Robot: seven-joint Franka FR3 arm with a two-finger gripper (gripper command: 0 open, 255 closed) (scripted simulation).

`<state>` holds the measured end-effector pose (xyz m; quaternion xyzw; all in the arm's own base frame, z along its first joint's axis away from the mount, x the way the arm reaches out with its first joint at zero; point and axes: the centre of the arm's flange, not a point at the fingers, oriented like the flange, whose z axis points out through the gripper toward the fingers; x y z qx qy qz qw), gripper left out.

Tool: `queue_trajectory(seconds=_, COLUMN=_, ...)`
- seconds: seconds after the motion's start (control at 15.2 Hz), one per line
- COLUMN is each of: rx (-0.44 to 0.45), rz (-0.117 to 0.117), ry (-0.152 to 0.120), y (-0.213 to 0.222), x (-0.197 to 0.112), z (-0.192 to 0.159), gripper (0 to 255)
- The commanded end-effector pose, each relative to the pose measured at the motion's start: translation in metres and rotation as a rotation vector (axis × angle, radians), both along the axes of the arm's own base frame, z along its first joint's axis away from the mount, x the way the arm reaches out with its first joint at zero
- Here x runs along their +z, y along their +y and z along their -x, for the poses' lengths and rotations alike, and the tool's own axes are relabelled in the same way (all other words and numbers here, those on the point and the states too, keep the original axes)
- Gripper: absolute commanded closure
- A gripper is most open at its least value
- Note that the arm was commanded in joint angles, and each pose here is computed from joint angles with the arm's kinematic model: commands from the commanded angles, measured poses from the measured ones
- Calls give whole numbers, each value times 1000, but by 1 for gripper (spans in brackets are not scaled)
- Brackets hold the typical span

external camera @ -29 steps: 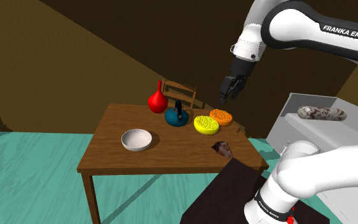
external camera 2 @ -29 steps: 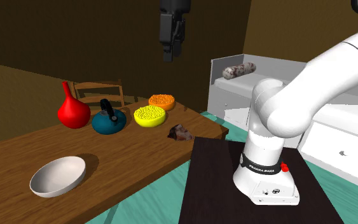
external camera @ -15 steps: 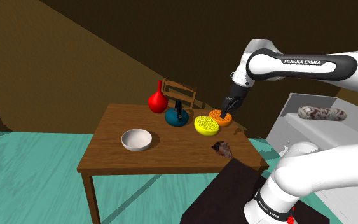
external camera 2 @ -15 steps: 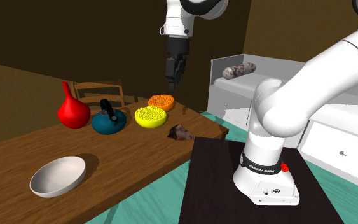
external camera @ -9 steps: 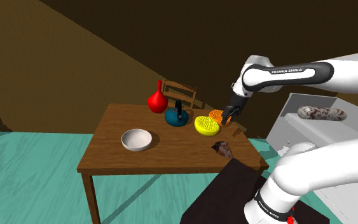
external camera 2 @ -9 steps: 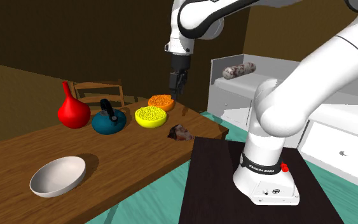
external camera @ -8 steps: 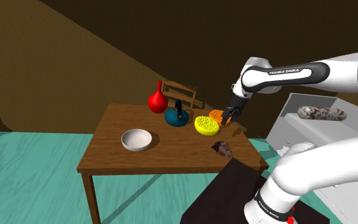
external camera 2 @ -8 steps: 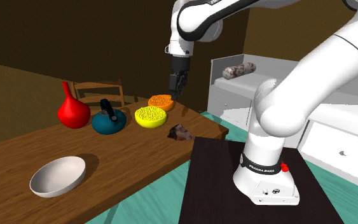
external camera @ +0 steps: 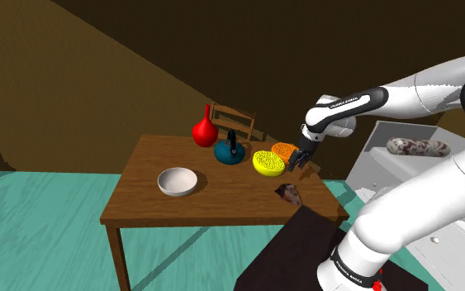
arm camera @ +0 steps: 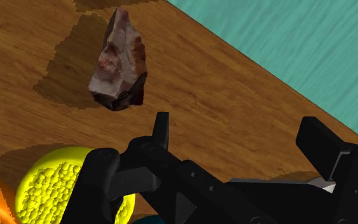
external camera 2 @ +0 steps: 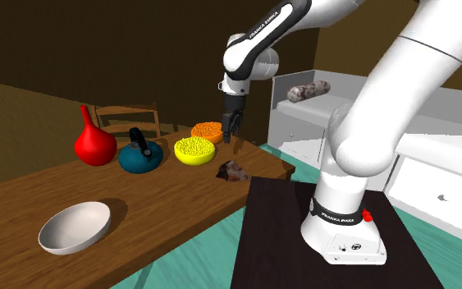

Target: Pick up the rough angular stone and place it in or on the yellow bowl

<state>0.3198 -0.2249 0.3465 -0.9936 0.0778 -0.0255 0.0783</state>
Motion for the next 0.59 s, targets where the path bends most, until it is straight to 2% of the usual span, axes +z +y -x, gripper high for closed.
queue_trajectory(seconds=0.0, rx=-9, rz=-7, ry=0, y=-17, x=-22, z=-1, gripper=0)
queue_trajectory(seconds=0.53, rx=-44, rz=-42, ry=1, y=-85, x=-107, z=-3, gripper=0)
